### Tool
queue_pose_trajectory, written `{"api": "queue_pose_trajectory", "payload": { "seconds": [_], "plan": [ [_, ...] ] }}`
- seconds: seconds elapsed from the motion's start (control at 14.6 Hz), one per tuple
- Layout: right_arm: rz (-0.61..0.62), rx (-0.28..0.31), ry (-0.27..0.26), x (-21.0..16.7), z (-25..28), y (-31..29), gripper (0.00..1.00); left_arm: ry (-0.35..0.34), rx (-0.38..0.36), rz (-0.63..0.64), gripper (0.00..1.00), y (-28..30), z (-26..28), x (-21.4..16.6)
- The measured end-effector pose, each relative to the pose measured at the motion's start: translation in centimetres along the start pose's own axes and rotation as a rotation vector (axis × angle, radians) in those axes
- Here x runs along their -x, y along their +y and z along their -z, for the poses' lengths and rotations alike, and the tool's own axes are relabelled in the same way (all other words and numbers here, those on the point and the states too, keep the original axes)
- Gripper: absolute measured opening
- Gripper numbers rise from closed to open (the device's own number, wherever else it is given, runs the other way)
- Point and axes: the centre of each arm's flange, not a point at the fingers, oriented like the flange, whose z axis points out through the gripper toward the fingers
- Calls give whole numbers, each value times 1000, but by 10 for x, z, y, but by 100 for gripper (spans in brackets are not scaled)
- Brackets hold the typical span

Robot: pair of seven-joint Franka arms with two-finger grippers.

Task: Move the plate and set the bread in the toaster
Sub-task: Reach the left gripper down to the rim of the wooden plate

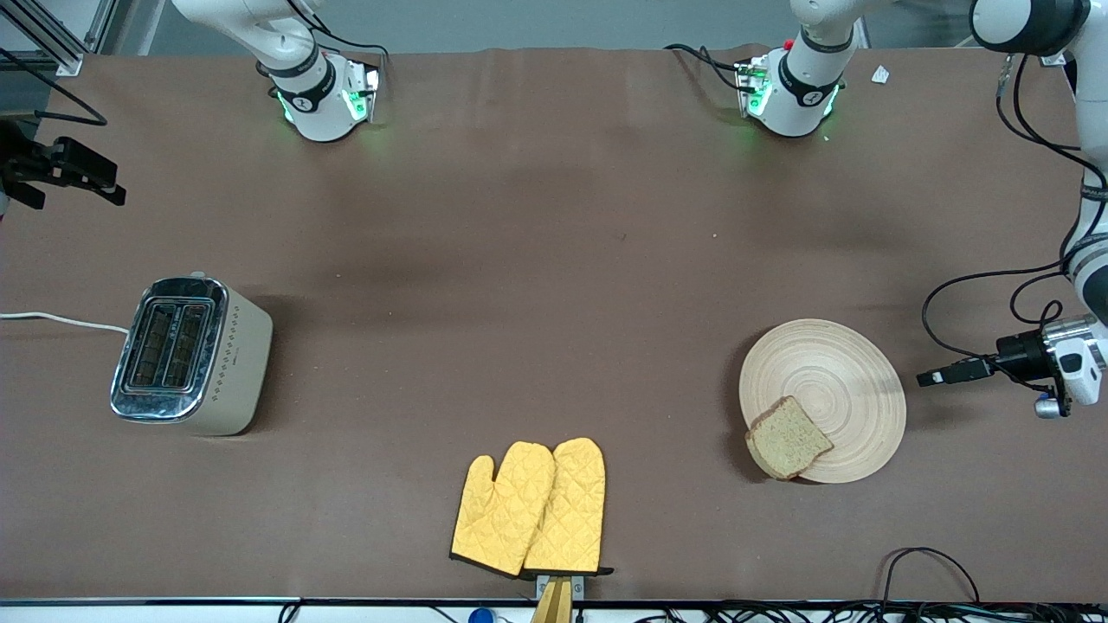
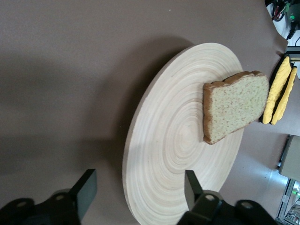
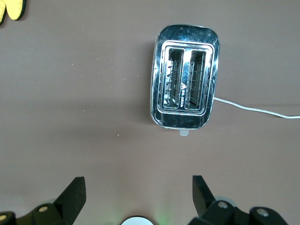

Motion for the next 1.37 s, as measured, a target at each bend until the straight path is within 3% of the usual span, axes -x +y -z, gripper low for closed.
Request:
{"api": "queue_pose_trajectory", "payload": {
  "seconds": [0.55,0.69,0.89,1.03,1.37],
  "plan": [
    [-1,0,-2,0,0,0,100,-18,15,29,73,-26,-29,2],
    [-1,0,-2,0,-1,0,100,-24,25,14,61,-28,-36,3],
    [-1,-1,-6,0,-1,0,100,-14,68,-10,56,-31,-50,2],
    [-1,-1,-6,0,-2,1,100,-14,82,-21,42,-32,-55,3],
    [-1,-1,-7,0,-2,1,100,-16,96,-33,30,-31,-58,3]
  ]
}}
